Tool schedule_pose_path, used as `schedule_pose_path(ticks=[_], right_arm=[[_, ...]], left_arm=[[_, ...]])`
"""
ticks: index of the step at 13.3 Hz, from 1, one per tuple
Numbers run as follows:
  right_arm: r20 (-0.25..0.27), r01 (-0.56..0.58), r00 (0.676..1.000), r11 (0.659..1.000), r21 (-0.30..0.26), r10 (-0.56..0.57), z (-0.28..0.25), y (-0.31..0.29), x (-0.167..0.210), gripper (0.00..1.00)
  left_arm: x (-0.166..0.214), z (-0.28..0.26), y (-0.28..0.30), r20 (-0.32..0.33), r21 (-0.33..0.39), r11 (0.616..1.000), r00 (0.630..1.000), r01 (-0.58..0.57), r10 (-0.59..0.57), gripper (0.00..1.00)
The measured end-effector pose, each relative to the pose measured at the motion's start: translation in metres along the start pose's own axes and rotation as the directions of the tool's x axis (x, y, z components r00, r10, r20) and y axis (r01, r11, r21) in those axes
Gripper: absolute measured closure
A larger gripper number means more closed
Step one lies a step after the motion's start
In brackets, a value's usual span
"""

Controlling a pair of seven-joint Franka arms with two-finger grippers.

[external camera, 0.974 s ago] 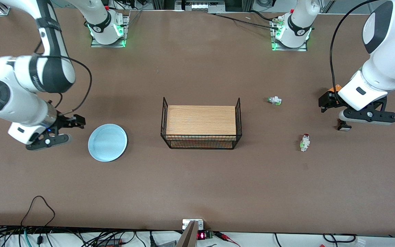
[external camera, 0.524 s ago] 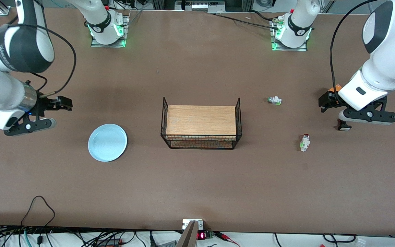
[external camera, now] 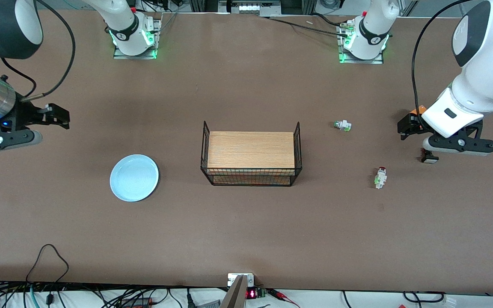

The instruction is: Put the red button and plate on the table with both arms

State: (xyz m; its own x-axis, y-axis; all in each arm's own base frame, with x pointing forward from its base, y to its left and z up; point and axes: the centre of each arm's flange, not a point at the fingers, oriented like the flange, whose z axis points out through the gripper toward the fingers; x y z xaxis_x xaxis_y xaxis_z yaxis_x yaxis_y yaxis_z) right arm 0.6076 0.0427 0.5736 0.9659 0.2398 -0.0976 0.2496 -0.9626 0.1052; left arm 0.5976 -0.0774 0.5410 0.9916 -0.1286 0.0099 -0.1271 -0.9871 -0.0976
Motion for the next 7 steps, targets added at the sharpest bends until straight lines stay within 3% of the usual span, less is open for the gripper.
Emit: schedule_pose_path(ticks=[3,7], right_arm=[[0.0,-0.011,1.0,1.0,-0.003,0.011,-0.011,0.006,-0.008,0.0],[-0.031,-0.051,0.998,0.998,0.043,0.052,-0.024,0.027,-0.021,0.0]], left_arm=[[-0.001,0.001,0.0,0.012,0.0,1.0,1.0,0.0,0.0,0.0],[-0.002,0.001,0.0,0.018,0.001,1.0,1.0,0.0,0.0,0.0]])
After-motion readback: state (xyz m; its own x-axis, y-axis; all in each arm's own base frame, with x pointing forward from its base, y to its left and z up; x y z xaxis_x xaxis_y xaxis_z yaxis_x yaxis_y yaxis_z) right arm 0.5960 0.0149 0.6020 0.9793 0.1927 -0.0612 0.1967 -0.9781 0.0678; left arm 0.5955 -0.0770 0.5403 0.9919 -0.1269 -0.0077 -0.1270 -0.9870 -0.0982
